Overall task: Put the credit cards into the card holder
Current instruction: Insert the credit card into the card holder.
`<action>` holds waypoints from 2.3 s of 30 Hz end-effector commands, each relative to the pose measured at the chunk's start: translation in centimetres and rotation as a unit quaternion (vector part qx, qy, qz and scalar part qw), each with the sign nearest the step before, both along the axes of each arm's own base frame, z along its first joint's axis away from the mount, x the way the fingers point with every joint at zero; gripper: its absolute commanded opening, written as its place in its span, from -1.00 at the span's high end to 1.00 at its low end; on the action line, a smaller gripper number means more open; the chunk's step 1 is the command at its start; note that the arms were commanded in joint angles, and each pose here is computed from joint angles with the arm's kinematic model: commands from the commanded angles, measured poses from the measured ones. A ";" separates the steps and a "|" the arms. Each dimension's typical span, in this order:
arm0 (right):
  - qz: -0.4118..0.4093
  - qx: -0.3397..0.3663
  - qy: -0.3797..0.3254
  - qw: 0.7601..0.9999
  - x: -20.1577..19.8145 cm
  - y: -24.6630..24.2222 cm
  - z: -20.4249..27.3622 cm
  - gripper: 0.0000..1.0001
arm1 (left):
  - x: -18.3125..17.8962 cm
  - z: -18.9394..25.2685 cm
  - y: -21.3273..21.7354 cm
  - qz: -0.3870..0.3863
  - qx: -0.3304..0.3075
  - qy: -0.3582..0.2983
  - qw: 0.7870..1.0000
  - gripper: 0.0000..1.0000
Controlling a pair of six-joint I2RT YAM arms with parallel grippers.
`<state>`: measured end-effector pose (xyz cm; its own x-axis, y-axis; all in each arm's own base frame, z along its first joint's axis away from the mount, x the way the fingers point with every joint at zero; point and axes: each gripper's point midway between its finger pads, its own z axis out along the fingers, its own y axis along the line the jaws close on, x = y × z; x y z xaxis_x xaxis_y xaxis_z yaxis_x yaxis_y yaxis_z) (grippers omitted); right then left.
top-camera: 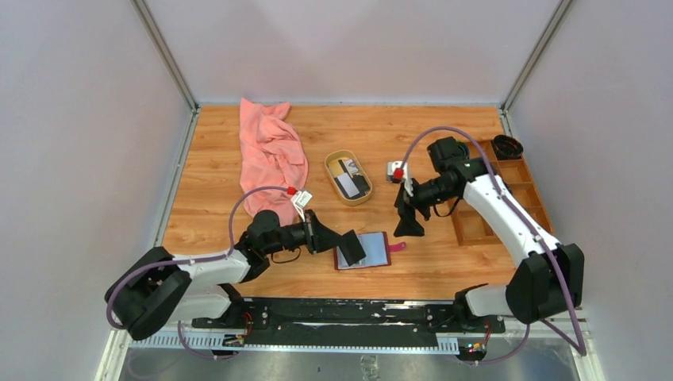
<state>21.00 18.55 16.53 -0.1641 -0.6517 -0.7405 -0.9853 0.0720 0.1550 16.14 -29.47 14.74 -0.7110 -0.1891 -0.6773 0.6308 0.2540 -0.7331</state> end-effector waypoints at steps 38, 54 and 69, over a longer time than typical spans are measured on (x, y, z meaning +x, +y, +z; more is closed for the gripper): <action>-0.051 0.025 0.146 0.988 0.2 1.1 -7.0 -0.41 | 4.6 -8.8 -0.8 0.017 0.054 0.159 0.986 1.00; -0.051 0.023 0.155 0.986 0.2 1.3 -7.2 -0.41 | 4.7 -10.5 0.0 0.037 0.106 0.178 0.978 1.00; -0.050 0.017 0.164 0.985 0.0 1.3 -7.7 -0.40 | 4.3 -11.4 -1.2 0.019 0.116 0.189 0.975 1.00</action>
